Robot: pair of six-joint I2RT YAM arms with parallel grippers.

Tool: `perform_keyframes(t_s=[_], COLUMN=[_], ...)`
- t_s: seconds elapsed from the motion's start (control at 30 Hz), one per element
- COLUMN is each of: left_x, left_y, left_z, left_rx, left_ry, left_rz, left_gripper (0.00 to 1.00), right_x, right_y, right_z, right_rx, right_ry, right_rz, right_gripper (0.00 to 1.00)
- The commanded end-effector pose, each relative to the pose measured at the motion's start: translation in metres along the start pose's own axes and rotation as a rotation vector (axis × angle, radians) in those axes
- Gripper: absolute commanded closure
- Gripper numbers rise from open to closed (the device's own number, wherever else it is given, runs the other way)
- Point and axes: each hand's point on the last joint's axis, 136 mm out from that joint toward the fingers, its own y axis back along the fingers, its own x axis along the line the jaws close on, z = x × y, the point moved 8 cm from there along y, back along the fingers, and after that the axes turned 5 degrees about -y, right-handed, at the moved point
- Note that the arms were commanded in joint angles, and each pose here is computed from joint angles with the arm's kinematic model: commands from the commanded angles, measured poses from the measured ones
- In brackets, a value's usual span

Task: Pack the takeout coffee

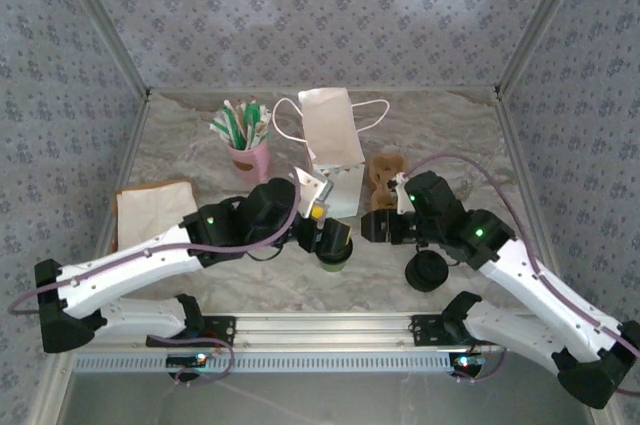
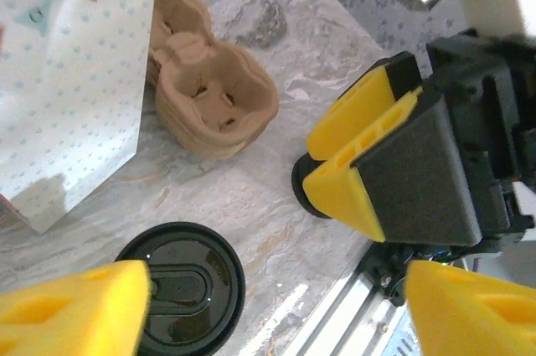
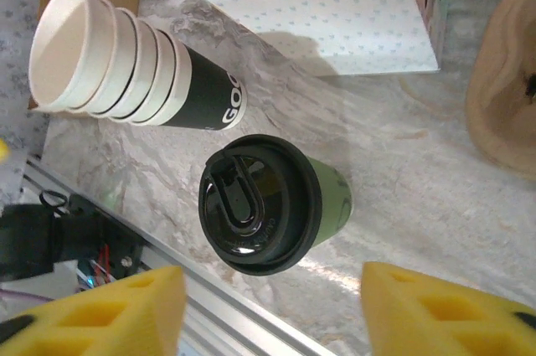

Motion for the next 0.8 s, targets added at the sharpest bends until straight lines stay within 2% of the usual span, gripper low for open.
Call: perform_keyframes(t_s=[0.0, 0.1, 0.23, 0.47, 0.6, 0.77], left_x=[0.001, 0.005, 0.015, 0.024, 0.022, 0.019], left_y=[0.025, 0.041, 0.054, 0.059, 0.056, 0.054], left_z=[0.005, 0.008, 0.002, -0.002, 0.001, 0.005], left_rx=[0.015, -0.006, -0.01, -0.038, -0.031, -0.026], left_ry=[-0.05, -0.052, -0.035, 0.007, 0.005, 0.002], left_rz=[0.056, 0.092, 0.149, 0.186, 0.185, 0.171], left_gripper=[0.08, 0.0, 0.01, 0.01, 0.01, 0.01], right_x=[-0.001, -0.003, -0.008, -0.016, -0.027, -0.035], right_y=[0.017, 0.024, 0.027, 0.02, 0.015, 0.014], right_z=[0.0, -0.001, -0.005, -0.003, 0.0, 0.008], right_rx=[-0.03, -0.057, -0.072, -0.042, -0.068, -0.095], right_ry=[0.061, 0.085, 0.107, 0.104, 0.04, -0.049], right_rz=[-0.014, -0.008, -0.011, -0.075, -0.166, -0.158], right_gripper=[0.31, 0.17, 0.0, 0.0, 0.0, 0.0])
